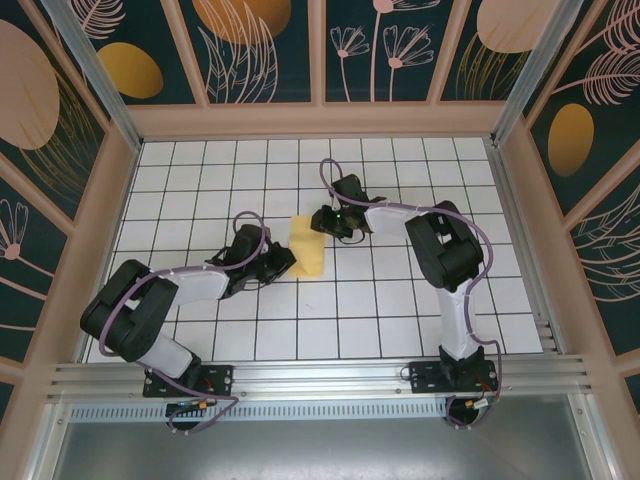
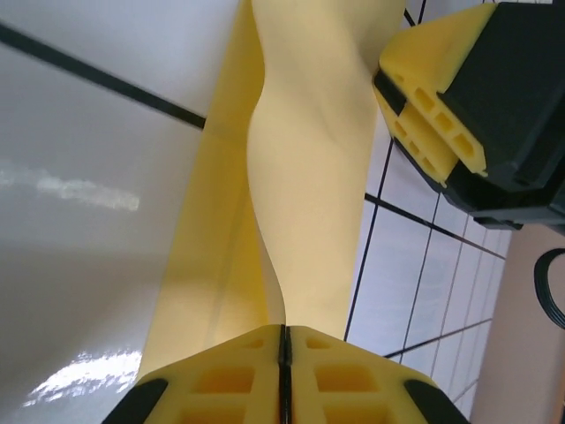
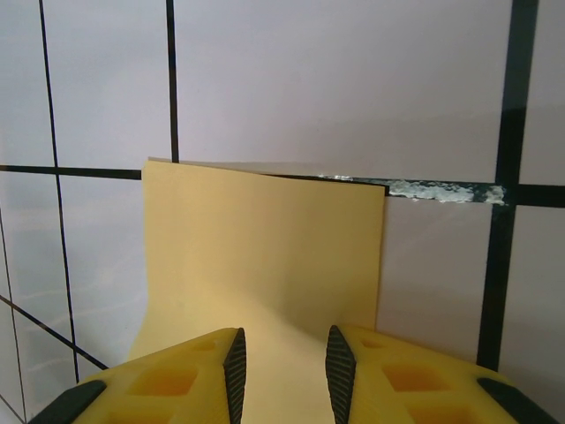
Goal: Fold a paper plane with a square sheet of paper (pick it up from the middle)
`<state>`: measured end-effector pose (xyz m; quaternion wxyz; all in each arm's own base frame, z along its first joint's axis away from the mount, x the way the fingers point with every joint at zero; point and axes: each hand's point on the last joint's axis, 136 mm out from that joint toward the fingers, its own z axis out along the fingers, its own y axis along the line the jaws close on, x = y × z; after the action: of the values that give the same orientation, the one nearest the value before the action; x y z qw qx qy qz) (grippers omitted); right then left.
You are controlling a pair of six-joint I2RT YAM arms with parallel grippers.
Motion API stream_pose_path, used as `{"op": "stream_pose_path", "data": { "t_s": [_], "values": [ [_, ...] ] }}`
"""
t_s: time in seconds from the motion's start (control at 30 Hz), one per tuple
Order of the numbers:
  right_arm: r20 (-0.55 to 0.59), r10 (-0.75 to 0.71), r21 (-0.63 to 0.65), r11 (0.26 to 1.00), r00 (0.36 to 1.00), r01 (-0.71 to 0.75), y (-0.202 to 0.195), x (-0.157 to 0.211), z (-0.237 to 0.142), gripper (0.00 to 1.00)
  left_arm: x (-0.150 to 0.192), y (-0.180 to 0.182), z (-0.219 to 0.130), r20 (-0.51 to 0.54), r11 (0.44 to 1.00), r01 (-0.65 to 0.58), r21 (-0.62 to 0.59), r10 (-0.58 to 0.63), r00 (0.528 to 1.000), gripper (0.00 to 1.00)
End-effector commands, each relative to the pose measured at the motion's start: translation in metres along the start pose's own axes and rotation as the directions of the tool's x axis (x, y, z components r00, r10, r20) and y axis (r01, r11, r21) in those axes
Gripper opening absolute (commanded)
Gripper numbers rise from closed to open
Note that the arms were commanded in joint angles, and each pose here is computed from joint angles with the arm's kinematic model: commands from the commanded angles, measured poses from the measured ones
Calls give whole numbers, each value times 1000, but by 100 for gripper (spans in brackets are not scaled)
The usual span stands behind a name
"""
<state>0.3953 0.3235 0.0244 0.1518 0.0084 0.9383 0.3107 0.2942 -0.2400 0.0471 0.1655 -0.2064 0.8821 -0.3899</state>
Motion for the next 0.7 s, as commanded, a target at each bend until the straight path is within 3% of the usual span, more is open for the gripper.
{"op": "stream_pose_path", "data": {
  "t_s": [0.0,0.27,0.67],
  "values": [
    [-107,80,151,987,991,-64,-53,37,13,33,2,18,4,-15,993,-48,-111,46,999,9],
    [-111,82,151,986,990,-65,-54,39,14,33,4,1,7,-37,995,-70,-65,68,997,12],
    [-111,86,157,985,990,-68,-57,39,15,33,-5,-54,6,-29,989,-102,109,105,994,31]
  ]
}}
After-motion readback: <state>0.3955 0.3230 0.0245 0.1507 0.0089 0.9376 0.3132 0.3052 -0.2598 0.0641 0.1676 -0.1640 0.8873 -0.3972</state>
